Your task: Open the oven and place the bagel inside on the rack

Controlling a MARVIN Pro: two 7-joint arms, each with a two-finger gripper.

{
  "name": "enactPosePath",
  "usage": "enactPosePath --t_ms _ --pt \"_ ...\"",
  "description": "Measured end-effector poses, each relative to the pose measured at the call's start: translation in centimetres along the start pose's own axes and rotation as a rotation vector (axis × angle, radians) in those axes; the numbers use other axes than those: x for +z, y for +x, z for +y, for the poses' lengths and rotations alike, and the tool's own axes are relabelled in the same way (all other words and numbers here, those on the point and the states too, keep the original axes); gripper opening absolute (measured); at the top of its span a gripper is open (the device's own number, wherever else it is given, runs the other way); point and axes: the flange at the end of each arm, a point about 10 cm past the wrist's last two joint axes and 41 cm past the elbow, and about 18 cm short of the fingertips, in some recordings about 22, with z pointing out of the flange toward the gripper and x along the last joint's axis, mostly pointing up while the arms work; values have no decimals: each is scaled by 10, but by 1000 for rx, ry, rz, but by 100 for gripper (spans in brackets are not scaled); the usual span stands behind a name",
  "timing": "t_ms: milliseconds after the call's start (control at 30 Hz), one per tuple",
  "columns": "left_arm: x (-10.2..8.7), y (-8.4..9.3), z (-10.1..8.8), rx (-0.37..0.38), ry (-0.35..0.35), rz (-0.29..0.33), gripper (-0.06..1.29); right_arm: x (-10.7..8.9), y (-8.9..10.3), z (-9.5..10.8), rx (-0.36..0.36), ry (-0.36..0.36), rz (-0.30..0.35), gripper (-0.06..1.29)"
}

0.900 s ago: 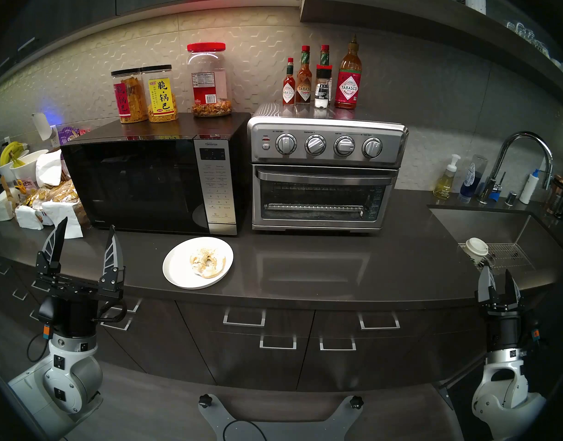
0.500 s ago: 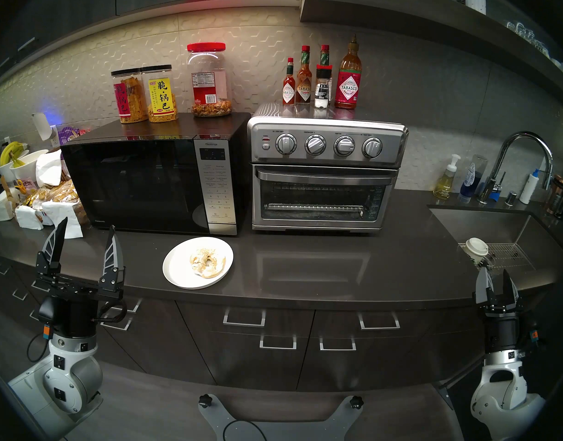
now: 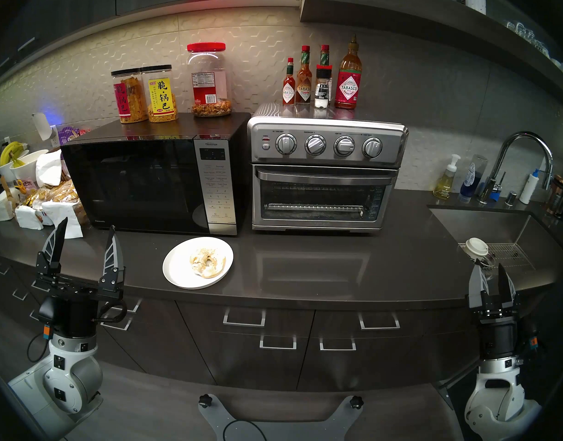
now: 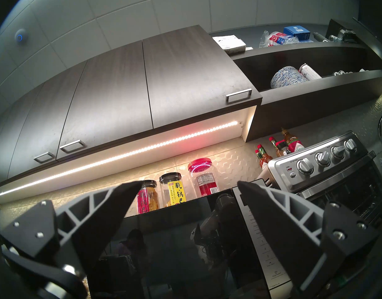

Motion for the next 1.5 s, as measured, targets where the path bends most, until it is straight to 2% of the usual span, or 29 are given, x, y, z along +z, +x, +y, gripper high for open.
enactPosePath --t_ms 233,567,1067,1267,1500 --pt "0 0 0 0 0 0 125 7 -11 -26 12 40 -21 124" --pt "0 0 0 0 0 0 125 27 -20 -42 -16 65 -36 124" --pt "0 0 0 0 0 -1 125 61 -25 -72 -107 166 50 124" --pt "0 0 0 0 0 -1 125 70 -32 -79 -140 198 53 124" --pt "0 0 0 0 0 -1 125 83 -41 -83 -182 220 20 124"
